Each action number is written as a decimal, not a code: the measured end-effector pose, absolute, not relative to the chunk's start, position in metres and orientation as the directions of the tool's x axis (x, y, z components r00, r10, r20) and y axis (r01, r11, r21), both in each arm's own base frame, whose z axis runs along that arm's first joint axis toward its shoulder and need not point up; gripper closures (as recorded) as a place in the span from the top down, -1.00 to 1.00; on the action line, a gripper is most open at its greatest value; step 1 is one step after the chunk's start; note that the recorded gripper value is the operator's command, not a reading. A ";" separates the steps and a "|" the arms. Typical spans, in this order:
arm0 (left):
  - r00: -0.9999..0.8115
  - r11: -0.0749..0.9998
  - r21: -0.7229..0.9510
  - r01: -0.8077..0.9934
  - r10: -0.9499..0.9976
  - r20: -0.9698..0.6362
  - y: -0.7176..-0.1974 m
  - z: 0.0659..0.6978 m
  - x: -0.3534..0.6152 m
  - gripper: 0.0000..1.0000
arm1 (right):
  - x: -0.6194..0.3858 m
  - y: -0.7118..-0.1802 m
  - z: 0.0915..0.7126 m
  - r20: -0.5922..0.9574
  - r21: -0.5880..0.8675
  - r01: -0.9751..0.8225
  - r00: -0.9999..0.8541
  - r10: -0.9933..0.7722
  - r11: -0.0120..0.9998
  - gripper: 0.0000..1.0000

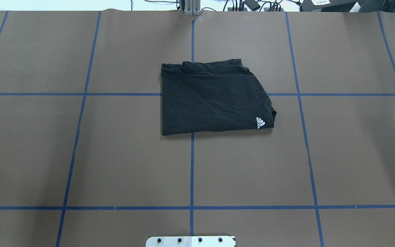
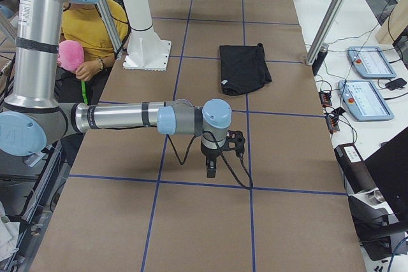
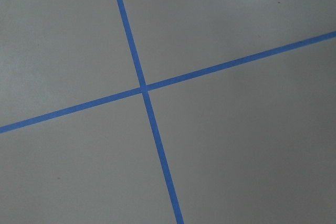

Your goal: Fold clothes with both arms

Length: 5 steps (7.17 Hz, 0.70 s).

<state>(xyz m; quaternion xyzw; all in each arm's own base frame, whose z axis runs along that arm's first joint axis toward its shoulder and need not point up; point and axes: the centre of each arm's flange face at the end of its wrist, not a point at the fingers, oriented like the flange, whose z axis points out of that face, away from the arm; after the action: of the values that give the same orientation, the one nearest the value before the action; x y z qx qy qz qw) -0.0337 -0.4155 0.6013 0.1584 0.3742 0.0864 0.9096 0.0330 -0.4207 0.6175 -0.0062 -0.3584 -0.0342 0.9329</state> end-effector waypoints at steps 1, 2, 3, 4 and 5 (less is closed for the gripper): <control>0.705 0.936 0.351 -0.039 0.275 -0.654 -0.415 0.602 -0.034 0.99 | 0.033 -0.420 0.618 0.670 0.012 0.069 0.740 -0.059 0.998 1.00; 0.705 0.936 0.349 -0.039 0.273 -0.654 -0.413 0.603 -0.034 0.99 | 0.033 -0.419 0.618 0.670 0.011 0.068 0.740 -0.058 0.998 1.00; 0.705 0.936 0.349 -0.039 0.273 -0.654 -0.413 0.603 -0.034 0.99 | 0.033 -0.419 0.619 0.671 0.010 0.068 0.739 -0.057 0.998 1.00; 0.705 0.936 0.349 -0.039 0.273 -0.654 -0.413 0.603 -0.034 0.99 | 0.033 -0.418 0.619 0.671 0.009 0.068 0.739 -0.056 0.998 1.00; 0.705 0.936 0.349 -0.039 0.273 -0.654 -0.412 0.603 -0.034 0.99 | 0.033 -0.418 0.620 0.671 0.008 0.069 0.739 -0.056 0.998 1.00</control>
<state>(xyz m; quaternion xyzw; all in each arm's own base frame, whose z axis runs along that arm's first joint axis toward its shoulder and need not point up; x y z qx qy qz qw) -0.0339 -0.4124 0.6026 0.1565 0.3743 0.0857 0.9100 0.0330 -0.4178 0.6197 -0.0089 -0.3598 -0.0335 0.9324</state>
